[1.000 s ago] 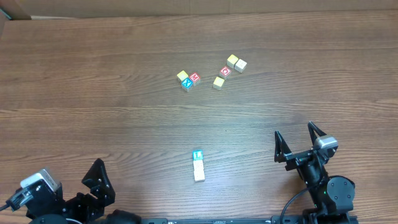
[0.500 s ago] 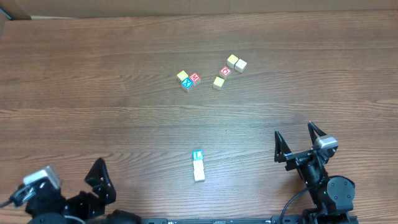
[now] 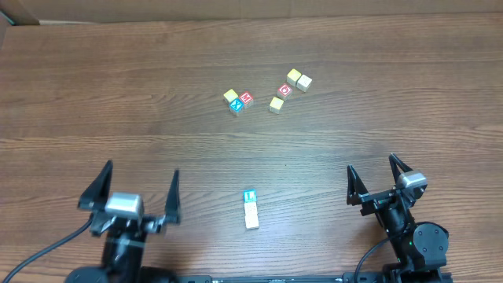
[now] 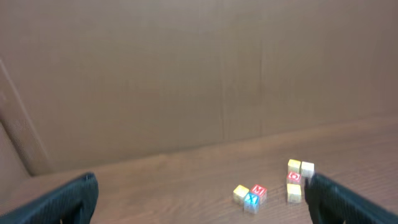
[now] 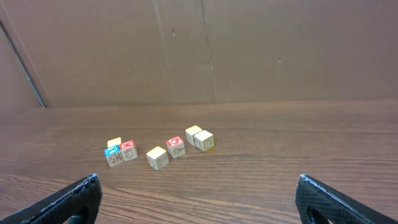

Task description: Flip 5 blocks

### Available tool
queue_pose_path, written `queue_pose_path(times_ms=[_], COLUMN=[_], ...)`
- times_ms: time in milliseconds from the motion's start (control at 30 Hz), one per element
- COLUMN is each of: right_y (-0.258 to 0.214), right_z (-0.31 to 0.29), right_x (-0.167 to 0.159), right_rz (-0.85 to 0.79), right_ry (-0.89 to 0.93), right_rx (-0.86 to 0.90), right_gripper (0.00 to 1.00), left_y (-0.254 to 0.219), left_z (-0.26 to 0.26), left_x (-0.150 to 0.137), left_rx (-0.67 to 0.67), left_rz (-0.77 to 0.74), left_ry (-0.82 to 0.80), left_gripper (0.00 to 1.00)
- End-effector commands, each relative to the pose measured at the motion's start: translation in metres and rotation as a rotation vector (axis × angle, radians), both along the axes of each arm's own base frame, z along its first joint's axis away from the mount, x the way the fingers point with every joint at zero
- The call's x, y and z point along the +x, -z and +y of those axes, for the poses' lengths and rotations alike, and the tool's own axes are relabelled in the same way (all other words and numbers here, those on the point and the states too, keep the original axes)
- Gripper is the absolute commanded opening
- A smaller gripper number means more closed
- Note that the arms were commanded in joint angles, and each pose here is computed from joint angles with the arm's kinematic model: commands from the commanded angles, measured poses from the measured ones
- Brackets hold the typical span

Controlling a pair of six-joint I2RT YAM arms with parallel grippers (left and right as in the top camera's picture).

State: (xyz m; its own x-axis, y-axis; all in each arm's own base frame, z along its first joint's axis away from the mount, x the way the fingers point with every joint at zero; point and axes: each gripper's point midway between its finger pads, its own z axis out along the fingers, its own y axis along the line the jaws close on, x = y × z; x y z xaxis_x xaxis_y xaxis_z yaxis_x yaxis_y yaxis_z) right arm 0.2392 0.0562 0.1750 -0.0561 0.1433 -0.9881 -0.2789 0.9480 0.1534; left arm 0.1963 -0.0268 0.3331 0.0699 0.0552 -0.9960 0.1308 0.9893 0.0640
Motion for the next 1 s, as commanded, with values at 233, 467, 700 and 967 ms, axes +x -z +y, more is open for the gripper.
queue_pose_path(times_ms=[233, 467, 700, 967], right_y=[0.002, 0.002, 0.002, 0.002], right_z=[0.0, 0.0, 0.0, 0.0], right_x=[0.0, 0.0, 0.0, 0.0], right_rz=[-0.004, -0.004, -0.004, -0.004], right_ry=[0.0, 0.0, 0.0, 0.0], right_rx=[-0.003, -0.003, -0.003, -0.003], right_gripper=[1.0, 1.0, 1.0, 1.0], left_y=[0.086, 0.113, 0.15, 0.177], left_z=[-0.014, -0.008, -0.006, -0.005], left_x=[0.034, 0.043, 0.048, 0.048], left_rx=[-0.13, -0.146, -0.097, -0.082], left_rz=[-0.064, -0.084, 0.044, 0.15], left_ry=[0.084, 0.047, 0.022, 0.016], left_gripper=[1.0, 1.0, 1.0, 1.0])
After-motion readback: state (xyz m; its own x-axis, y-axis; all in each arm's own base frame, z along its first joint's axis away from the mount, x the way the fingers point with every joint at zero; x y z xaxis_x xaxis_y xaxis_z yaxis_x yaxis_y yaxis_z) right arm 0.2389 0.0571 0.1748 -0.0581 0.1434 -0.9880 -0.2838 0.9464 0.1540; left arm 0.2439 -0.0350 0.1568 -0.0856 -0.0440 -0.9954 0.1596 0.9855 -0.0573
